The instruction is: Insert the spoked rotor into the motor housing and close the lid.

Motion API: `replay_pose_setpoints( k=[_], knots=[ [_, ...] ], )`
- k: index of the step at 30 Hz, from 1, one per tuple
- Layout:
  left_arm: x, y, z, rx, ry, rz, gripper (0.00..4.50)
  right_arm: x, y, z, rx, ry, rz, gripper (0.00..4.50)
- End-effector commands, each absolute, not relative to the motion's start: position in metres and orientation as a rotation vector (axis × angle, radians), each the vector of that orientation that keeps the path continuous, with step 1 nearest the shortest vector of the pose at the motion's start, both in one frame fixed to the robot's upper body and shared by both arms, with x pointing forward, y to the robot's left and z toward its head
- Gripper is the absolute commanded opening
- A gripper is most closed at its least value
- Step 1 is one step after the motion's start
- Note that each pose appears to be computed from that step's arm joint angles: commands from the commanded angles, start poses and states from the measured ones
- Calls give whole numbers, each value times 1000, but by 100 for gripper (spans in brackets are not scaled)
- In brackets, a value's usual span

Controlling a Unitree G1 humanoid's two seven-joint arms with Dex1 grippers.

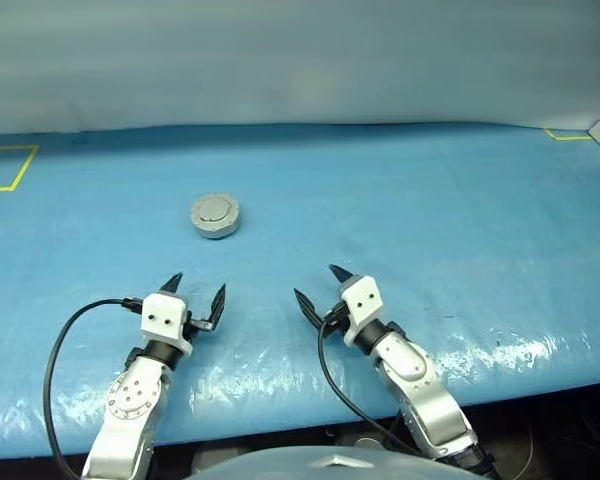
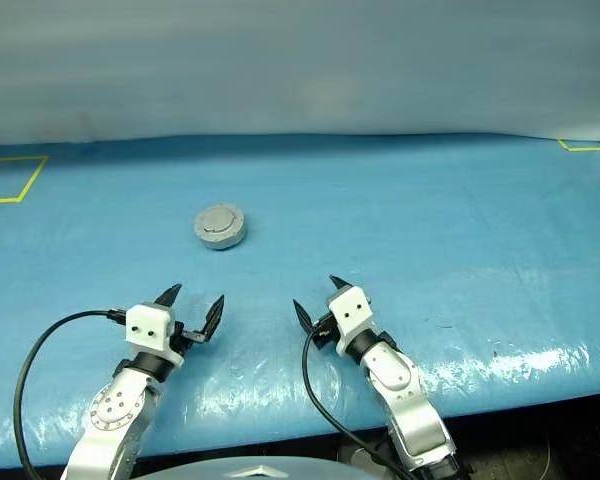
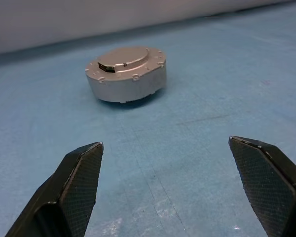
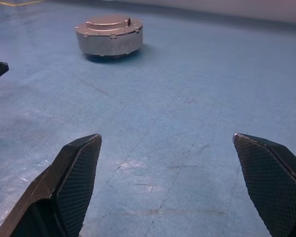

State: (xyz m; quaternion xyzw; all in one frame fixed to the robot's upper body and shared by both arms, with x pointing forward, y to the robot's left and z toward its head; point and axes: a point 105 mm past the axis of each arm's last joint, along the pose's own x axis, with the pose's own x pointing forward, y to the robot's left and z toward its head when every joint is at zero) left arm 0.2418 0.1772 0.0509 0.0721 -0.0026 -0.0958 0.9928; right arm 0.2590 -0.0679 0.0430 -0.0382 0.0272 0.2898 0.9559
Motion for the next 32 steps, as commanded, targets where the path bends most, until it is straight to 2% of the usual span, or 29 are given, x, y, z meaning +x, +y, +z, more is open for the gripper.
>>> replay_pose_setpoints(
  k=[1,11,32],
  knots=[
    [238,175,57,94,-68,-189,446,258,-70,49,-58,20,577,450],
    [232,167,54,77,-57,-287,446,257,-68,49,-29,21,596,450],
    [233,167,49,60,-41,-297,446,259,-69,48,-23,30,580,450]
  ],
)
